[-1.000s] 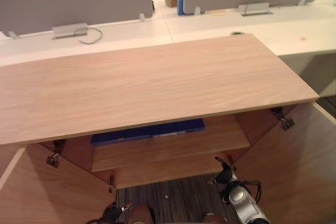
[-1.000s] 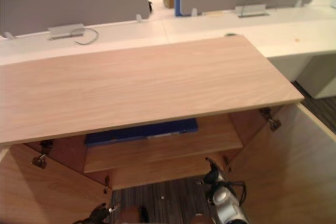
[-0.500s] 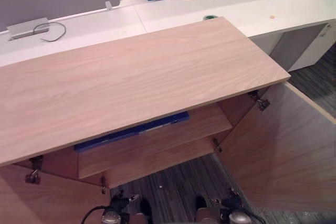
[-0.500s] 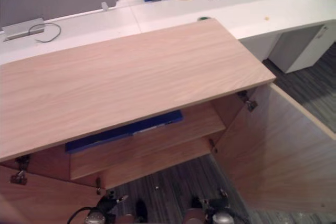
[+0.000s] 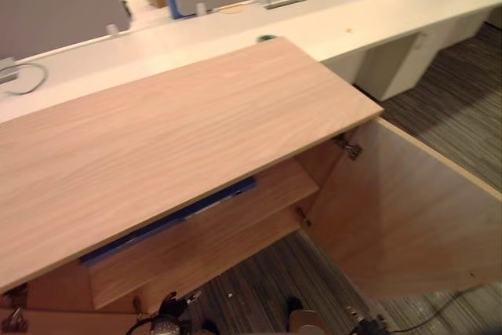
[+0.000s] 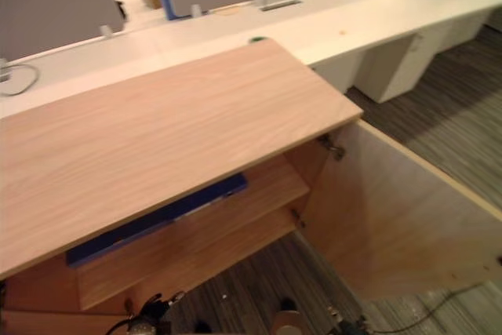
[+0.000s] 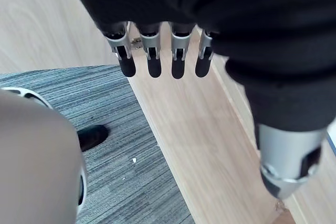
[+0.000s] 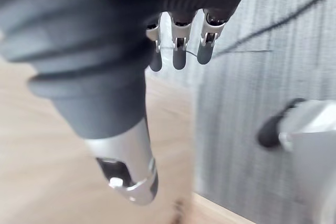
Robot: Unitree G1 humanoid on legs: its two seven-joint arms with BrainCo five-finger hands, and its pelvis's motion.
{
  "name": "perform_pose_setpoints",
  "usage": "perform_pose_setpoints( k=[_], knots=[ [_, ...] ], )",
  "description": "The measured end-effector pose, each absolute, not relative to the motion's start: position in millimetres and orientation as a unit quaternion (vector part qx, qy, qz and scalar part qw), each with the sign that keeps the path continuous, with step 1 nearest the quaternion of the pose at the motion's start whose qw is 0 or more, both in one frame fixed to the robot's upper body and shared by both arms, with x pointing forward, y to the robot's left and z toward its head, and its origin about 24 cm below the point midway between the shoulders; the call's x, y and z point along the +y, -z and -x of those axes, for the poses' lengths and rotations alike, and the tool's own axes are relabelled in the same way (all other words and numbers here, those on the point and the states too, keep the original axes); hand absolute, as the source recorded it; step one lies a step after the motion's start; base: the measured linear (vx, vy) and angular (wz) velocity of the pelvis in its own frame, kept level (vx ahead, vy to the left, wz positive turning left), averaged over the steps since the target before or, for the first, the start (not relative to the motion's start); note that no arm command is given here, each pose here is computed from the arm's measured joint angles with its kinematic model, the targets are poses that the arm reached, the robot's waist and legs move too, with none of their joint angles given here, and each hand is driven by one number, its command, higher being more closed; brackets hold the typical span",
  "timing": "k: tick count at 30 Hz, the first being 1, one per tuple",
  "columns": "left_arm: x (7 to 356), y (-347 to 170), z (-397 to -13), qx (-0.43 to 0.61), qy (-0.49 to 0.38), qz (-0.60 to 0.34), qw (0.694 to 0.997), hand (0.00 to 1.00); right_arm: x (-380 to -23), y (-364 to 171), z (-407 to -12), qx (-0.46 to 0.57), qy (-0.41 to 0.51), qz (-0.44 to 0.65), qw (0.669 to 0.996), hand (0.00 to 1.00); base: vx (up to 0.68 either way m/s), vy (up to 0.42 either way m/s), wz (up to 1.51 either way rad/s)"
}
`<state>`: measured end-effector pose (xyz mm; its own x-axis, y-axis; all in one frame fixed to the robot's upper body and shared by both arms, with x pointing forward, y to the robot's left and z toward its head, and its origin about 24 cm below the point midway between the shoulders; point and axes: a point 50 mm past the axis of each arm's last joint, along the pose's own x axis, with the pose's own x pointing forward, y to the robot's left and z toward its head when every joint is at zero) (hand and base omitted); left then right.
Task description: Walk over to the cabinet, pick up the folder, carry it to the office cabinet, place the folder inside the office cabinet, then close the office cabinet door
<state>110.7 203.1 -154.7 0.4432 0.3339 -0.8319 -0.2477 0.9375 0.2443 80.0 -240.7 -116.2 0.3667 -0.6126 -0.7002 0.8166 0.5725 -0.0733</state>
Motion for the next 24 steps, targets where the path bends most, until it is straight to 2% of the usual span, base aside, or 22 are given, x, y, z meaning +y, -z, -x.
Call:
perform_pose_setpoints(
  k=[5, 7, 10, 15, 17, 24],
  knots=[
    [216, 152, -112, 0.496, -0.192, -0.05, 0.845, 0.0, -275, 79, -91, 0.238, 0.514, -0.14, 0.812, 0.0, 0.0, -0.078, -0.81],
    [217, 154, -109, 0.506, -0.191, -0.052, 0.839, 0.0, -293, 67, -99, 0.193, 0.565, -0.153, 0.788, 0.0, 0.08, -0.049, -0.95],
    [225, 154, -103, 0.514, -0.197, -0.056, 0.833, 0.0, -302, 60, -108, 0.17, 0.586, -0.158, 0.776, 0.0, 0.14, -0.048, -0.98],
    [232, 152, -104, 0.512, -0.199, -0.065, 0.833, 0.0, -314, 32, -156, 0.112, 0.559, -0.15, 0.808, 0.0, 0.04, -0.013, -1.23],
    [233, 152, -102, 0.513, -0.204, -0.064, 0.831, 0.0, -323, 30, -147, 0.111, 0.574, -0.142, 0.799, 0.0, 0.1, 0.004, -0.3],
    [230, 152, -103, 0.51, -0.198, -0.057, 0.835, 0.0, -344, 6, -160, 0.075, 0.536, -0.102, 0.834, 0.0, 0.1, -0.06, -0.22]
  ],
)
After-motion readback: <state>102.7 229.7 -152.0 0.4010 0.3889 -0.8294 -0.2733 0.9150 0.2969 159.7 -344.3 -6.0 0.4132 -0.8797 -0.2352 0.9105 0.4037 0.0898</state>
